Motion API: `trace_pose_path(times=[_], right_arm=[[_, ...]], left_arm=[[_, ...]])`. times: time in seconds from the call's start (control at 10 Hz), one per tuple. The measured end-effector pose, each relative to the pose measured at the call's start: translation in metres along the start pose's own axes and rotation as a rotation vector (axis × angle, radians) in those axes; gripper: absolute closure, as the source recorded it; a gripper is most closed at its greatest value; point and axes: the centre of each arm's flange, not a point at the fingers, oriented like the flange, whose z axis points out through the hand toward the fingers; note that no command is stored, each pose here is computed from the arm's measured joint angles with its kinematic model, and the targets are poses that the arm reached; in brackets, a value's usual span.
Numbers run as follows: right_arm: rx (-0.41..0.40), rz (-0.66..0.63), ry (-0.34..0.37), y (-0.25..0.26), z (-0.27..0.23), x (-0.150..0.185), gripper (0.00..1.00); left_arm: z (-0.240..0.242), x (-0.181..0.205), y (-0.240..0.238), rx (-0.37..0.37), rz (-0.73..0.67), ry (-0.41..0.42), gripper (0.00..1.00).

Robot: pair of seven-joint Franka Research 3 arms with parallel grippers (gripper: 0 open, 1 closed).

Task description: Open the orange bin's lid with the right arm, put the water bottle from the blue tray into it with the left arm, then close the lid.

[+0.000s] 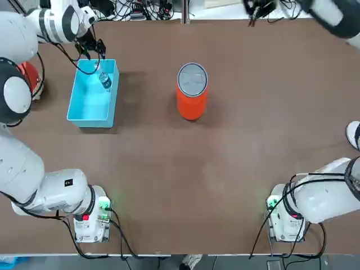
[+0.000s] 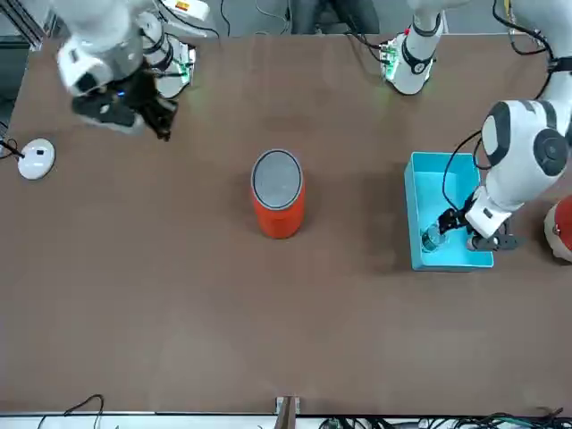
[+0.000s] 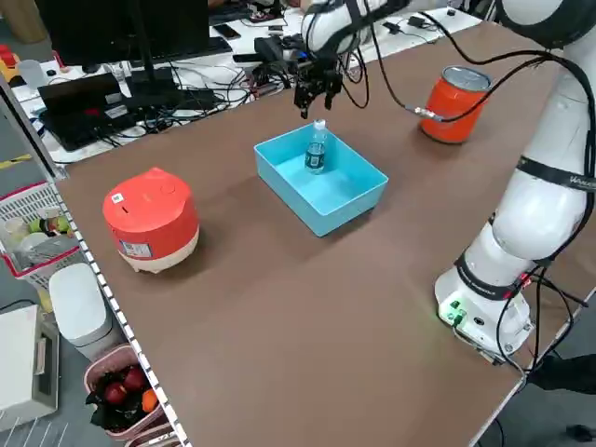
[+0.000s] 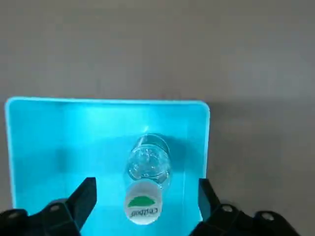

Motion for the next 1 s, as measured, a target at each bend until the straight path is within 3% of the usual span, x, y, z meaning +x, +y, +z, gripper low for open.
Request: trace_pose_path(times=[0.4, 0.6, 1.0], right_arm=[[0.047, 0.076, 0.015, -0.121, 0.089, -0.06, 0.98], [0.077, 0.107, 0.024, -0.159, 0.125, -0.082, 0.98], [0.098, 0.123, 0.035, -0.182, 0.168, -0.081, 0.97]], left_arm=[[0.013, -0.009, 0.0, 0.0, 0.001, 0.0, 0.31], [0.013, -0.009, 0.0, 0.001, 0.007, 0.004, 0.61], [0.0, -0.006, -0.001, 0.005, 0.008, 0.017, 0.64]])
